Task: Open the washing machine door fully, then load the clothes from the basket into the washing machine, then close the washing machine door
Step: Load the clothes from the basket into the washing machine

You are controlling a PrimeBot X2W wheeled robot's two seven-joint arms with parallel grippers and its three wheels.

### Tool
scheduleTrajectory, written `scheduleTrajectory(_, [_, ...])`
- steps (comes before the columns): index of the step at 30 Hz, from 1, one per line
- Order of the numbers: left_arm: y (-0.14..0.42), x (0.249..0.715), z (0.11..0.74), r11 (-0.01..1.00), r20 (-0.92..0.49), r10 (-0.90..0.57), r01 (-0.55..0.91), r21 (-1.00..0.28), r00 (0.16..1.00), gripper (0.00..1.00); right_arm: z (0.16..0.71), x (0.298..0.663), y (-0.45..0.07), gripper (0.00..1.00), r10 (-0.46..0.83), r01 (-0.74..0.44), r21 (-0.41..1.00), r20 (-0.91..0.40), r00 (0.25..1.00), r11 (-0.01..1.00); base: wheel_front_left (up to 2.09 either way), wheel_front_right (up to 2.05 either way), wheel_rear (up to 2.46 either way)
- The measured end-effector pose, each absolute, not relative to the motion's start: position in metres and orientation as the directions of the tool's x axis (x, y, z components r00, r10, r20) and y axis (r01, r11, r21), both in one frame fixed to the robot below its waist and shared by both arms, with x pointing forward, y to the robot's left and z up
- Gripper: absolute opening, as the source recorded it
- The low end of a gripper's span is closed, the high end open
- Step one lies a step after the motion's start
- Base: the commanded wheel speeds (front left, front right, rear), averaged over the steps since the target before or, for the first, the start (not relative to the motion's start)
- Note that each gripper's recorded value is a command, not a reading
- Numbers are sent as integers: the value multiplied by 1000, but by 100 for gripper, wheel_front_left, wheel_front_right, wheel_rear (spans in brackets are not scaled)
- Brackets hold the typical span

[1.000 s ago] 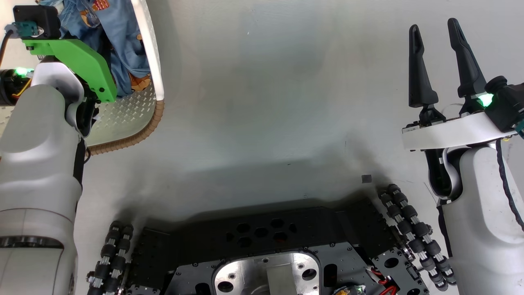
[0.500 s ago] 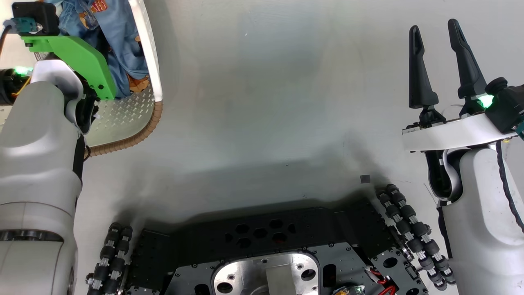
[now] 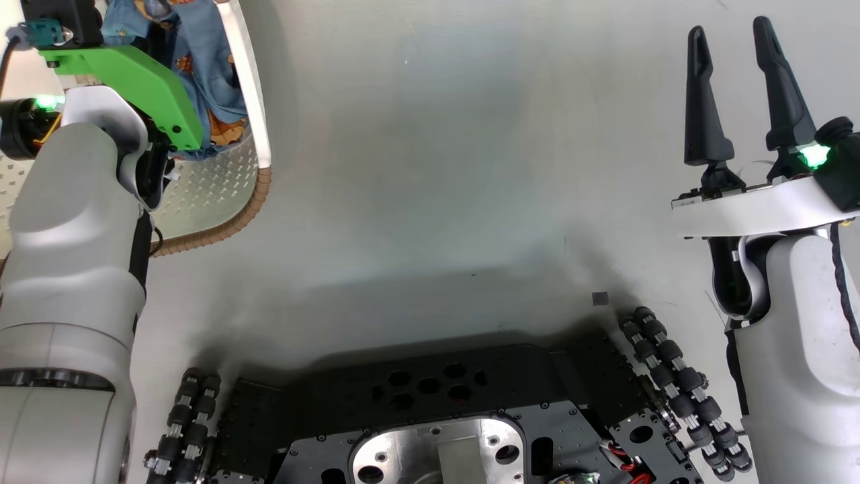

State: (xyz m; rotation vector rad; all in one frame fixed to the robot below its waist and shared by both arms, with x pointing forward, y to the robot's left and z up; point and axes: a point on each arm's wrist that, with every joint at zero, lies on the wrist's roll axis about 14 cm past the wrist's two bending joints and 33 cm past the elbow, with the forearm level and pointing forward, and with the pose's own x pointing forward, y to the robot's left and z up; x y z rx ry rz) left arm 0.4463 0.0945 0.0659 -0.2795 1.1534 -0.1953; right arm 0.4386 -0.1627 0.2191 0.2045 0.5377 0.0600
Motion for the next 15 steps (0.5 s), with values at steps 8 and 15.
scheduleTrajectory(8, [93,457,90,942,-825,-292,-3,-335,484,0,240,456,-163,100,109,-16,210,-443,890,978,0,0,0])
scheduleTrajectory(15, [91,454,118,937,-778,-291,2,-350,556,0,260,465,-161,100,114,-28,214,-398,910,976,0,0,0])
